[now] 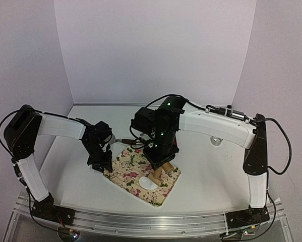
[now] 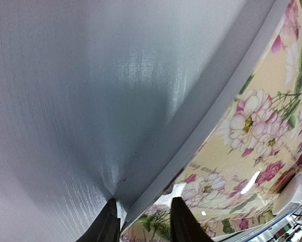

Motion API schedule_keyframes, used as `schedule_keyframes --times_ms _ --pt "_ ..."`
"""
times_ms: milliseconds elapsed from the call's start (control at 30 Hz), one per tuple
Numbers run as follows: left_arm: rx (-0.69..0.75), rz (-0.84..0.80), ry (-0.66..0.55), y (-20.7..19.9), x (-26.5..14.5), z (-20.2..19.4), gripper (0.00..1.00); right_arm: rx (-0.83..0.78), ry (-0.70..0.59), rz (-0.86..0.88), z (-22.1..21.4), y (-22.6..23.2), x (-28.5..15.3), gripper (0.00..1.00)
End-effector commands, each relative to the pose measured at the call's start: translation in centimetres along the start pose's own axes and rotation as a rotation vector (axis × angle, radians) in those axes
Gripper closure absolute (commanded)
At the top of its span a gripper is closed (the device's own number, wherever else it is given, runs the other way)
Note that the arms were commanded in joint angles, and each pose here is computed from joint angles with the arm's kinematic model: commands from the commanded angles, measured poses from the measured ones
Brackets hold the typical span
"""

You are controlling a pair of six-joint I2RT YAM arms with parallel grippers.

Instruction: Roll out the dumpling wrappers from the dough

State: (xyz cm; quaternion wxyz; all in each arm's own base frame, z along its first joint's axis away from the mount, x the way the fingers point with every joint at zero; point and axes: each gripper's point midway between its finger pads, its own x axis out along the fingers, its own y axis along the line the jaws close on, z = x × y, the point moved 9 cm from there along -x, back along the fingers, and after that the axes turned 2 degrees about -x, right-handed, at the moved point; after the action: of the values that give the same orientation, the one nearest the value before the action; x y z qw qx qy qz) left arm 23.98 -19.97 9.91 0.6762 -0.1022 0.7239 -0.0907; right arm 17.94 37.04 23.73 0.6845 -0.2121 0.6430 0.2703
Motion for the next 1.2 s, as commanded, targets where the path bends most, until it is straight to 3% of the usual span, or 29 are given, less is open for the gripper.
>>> schedule_keyframes --times_ms 0,433,1167 --pt "0.023 0.052 0.015 0.4 0.9 0.4 0.72 -0.012 0.268 -0.109 -3.8 -1.4 0.2 1.0" --pt "0.067 0.097 0.022 0.7 1.9 0.9 0.99 -0.034 0.276 -0.079 -3.9 -0.5 1.5 1.0" --pt "0.08 0.099 0.019 0.5 2.0 1.3 1.0 -0.056 0.308 -0.047 -4.0 1.4 4.9 1.0"
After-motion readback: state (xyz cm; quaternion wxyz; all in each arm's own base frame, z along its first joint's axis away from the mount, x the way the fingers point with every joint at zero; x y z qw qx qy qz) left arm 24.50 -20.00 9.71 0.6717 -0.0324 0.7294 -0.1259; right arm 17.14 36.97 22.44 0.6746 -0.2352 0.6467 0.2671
